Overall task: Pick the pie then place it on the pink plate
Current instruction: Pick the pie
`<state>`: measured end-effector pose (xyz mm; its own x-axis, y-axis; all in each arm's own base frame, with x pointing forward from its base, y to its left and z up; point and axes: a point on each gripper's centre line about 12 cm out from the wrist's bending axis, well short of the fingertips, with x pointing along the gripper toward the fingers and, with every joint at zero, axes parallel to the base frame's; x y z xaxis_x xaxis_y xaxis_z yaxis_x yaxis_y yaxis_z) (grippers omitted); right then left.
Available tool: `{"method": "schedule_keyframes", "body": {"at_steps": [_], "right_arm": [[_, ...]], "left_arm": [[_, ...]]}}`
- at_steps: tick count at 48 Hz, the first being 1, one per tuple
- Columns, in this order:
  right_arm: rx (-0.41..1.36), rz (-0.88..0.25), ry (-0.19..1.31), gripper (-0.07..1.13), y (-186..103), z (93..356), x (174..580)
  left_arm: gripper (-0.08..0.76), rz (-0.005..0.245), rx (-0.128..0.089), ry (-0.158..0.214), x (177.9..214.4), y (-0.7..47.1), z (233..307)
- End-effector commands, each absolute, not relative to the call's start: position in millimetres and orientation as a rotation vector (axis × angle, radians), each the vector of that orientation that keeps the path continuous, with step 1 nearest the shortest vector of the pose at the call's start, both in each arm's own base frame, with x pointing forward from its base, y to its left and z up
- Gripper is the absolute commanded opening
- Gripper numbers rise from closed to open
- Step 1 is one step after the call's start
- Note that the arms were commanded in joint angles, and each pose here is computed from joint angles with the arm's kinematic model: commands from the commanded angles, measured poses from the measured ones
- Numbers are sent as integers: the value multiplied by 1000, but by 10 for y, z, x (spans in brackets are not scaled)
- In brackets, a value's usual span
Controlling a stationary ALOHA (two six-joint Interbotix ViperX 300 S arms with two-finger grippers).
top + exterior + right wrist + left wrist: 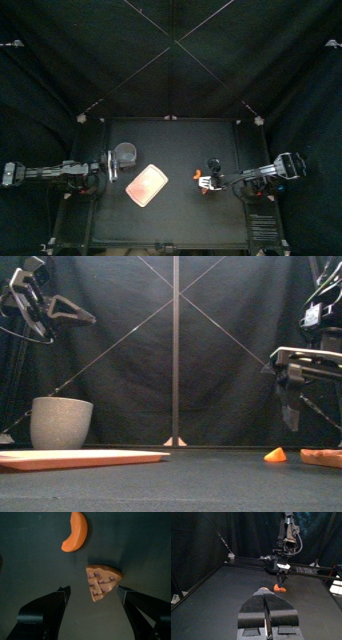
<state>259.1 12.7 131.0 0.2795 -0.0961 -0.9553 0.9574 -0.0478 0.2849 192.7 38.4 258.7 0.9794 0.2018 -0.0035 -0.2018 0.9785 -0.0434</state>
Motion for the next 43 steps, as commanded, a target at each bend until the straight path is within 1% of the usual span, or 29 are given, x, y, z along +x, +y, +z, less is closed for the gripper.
{"method": "schedule_keyframes", "body": {"at_steps": [1,8,10,15,23,30,33,39,43], "right_arm": [[1330,-1095,894,1053,136,1328,2678],[1344,-1161,937,1053,165,1259,2644],[1339,-1187,951,1053,168,1252,2623],[1336,-1211,961,1053,167,1232,2628],[1311,-1221,977,1053,162,1151,2706],[1275,-1233,997,1053,152,1034,2763],[1264,-1238,999,1053,138,1023,2777],[1227,-1244,996,1041,106,1029,2791],[1213,-1252,999,996,81,1005,2784]], "left_arm": [[-15,214,-39,-15,1942,411,2643],[-15,214,-38,-10,1940,410,2629],[-15,214,-38,-15,1939,410,2640],[-15,213,-36,-21,1934,408,2656],[-15,207,-15,-37,1904,395,2686],[-15,205,-6,-53,1879,387,2719],[-15,203,-1,-65,1861,381,2743],[-15,204,-1,-76,1831,376,2751],[-15,204,-2,-82,1816,373,2755]]}}
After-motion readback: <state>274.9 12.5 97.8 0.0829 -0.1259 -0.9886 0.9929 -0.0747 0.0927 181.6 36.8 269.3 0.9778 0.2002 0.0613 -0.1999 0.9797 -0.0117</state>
